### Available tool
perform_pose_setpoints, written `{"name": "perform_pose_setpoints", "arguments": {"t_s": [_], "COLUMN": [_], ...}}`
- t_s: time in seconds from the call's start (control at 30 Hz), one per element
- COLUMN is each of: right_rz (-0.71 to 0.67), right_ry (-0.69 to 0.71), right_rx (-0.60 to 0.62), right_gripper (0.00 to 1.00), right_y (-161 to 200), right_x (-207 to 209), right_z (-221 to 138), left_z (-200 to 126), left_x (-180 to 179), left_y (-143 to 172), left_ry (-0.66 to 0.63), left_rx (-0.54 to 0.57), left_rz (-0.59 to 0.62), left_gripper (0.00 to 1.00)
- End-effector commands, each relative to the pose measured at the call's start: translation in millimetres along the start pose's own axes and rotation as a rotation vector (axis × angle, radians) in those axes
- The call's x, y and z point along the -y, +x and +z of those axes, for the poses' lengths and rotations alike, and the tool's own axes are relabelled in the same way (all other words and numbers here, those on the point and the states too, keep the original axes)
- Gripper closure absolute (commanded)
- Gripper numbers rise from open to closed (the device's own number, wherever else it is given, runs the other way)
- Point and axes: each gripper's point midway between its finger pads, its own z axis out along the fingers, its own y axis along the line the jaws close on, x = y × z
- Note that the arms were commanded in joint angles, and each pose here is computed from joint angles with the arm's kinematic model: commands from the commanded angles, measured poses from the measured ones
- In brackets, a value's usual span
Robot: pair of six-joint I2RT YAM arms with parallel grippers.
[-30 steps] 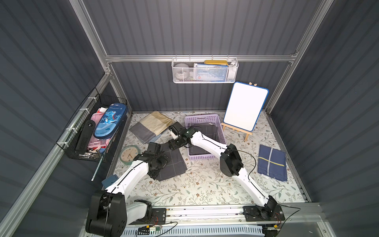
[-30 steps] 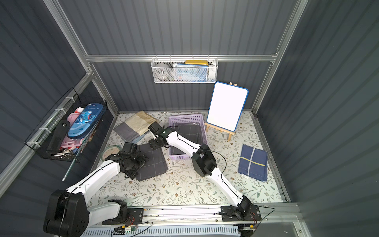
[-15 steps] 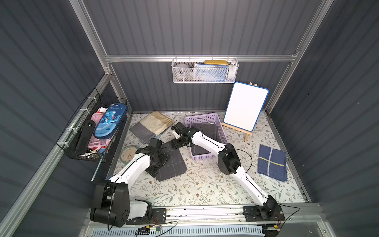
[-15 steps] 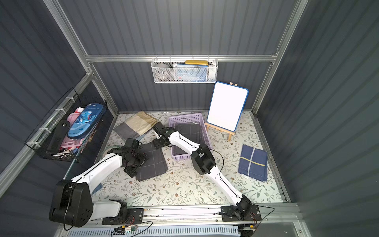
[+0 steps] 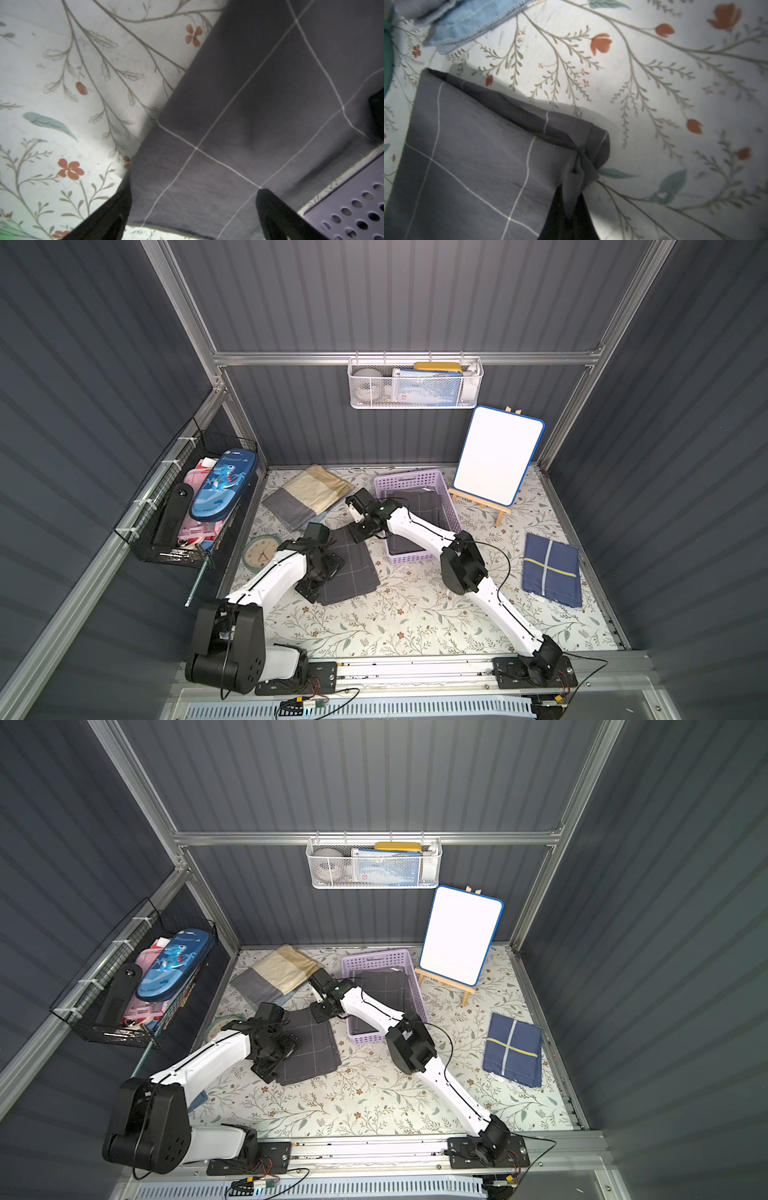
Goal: Put the folded pillowcase in the basket
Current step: Pick up the pillowcase from the center of the board.
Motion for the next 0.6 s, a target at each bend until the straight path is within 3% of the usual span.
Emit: {"name": "perform_pose_setpoints", "arguments": {"t_s": [0.0,0.17,0.37,0.5,0.57], "right_rz": [-0.034,-0.098,-0.095,-0.083,-0.082], "right_ry": [0.181,0.218,0.219,0.215,0.216], "right_rx": [-0.049,-0.056,-0.057,-0.053,-0.053], "right_gripper": [1.0,1.0,1.0,1.0,1.0], "right_y": [16.3,13.6,9.1,7.2,7.5], "right_x": [36.1,42.8,49.4,51.5,51.8], "right_z": [-20.8,-29.5,-28.7,-30.6,-30.0], "left_z": [-7.3,-6.0,23.1,20.1,10.6], "left_x": [-0.2,2.8,-7.6,-4.7,1.1], "left_y": [-5.6,-4.8,3.7,17.8,24.3], "left_ry": [-0.019,-0.009,-0.084,-0.02,0.031], "left_rx": [0.021,0.012,-0.054,-0.065,-0.057], "left_rz": [0.005,0.003,0.05,0.081,0.094], "left_gripper": [0.0,0.01,0.01,0.02,0.09]}}
